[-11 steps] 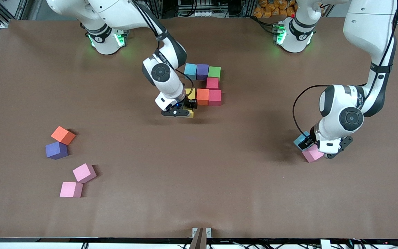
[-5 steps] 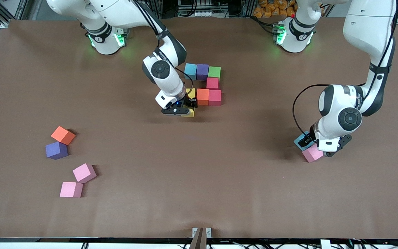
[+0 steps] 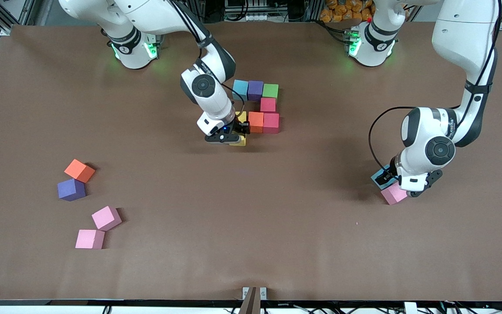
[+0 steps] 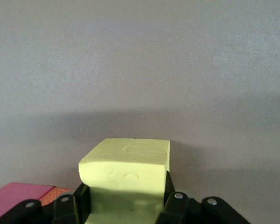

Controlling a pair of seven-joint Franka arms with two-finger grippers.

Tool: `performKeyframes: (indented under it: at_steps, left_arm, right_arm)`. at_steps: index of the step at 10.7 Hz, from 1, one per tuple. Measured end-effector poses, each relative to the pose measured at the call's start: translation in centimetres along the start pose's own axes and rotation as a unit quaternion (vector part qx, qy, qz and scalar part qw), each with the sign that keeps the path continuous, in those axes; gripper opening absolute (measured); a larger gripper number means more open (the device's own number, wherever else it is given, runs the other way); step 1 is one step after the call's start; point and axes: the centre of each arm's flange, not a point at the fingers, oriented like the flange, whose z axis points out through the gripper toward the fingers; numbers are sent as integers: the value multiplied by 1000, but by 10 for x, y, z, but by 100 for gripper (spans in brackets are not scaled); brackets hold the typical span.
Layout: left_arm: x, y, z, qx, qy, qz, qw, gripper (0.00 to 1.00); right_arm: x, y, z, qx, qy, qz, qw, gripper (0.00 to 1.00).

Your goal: Form number 2 with 11 blocks

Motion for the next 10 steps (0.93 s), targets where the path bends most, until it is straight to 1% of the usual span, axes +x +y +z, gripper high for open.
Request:
performKeyframes:
  at_steps: [6, 7, 8, 9, 10]
  left_arm:
    - [6, 3, 10, -14, 15, -2, 1000, 100]
    - [6, 3, 11, -16, 17, -2, 1000, 86]
    - [7, 4, 12, -19, 20, -2, 1000, 71]
    - [7, 5, 10, -21, 22, -2, 1000, 59]
    - [8, 6, 9, -24, 24, 0, 999, 58]
  right_arm:
    - [-8, 2, -1, -2, -4, -3, 1000, 59]
    - [-8, 2, -1, -2, -4, 0, 1000, 59]
    - [-9, 2, 0, -3, -5, 8, 1000, 65]
    - [-10, 3, 2, -5, -7, 18, 1000, 81]
    - [-10, 3, 2, -6, -8, 26, 1000, 94]
